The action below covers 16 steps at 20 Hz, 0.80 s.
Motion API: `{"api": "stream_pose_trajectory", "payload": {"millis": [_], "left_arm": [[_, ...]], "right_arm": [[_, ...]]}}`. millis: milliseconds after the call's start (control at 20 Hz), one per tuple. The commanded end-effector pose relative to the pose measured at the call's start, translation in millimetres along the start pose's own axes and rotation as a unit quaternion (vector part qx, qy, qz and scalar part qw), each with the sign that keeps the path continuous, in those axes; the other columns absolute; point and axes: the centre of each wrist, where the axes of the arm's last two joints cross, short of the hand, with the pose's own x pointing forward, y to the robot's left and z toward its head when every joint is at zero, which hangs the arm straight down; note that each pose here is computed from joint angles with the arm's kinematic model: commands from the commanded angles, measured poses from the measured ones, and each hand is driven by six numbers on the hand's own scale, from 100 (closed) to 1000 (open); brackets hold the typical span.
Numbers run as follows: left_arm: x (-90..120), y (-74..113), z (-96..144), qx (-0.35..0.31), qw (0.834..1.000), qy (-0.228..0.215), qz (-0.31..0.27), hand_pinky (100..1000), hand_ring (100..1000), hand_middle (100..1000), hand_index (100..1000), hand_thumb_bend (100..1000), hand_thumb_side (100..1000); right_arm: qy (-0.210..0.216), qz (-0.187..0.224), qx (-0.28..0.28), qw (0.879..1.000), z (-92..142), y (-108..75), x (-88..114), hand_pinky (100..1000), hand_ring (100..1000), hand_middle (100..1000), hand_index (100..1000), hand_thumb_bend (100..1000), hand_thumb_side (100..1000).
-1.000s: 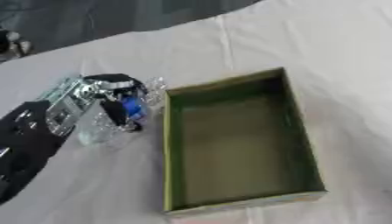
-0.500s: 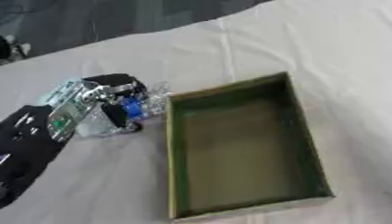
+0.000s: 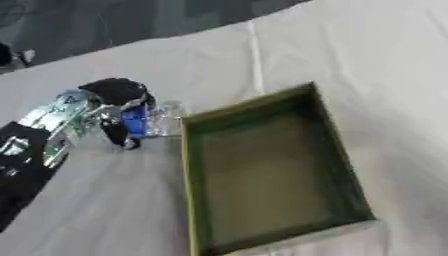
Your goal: Pick up objects on the table and place them in the box.
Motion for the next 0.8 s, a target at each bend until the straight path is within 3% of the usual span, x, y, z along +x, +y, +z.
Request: {"api": "stream_pose_trajectory", "payload": {"millis": [50, 500, 800], "left_arm": [[-29.1, 16.9, 22.2, 0.026, 0.998, 0.045, -0.036, 100, 202, 100, 332, 513, 100], [-44.2, 23.5, 43.2, 0.041, 0.995, 0.082, -0.048, 100, 211, 100, 343, 512, 100], [-47.9, 49.5, 66.0, 0.095, 0.99, 0.098, -0.047, 100, 237, 104, 370, 533, 100]], "right_arm": [[-0.008, 0.009, 0.005, 1.0, -4.5, -5.4, 2.9, 699, 774, 900, 773, 377, 1000], [-0.009, 0.008, 0.006, 1.0, -3.6, -4.6, 1.3, 698, 770, 892, 766, 382, 1000], [-0.008, 0.008, 0.005, 1.0, -2.9, -4.4, 0.0, 698, 768, 889, 763, 383, 1000]]}}
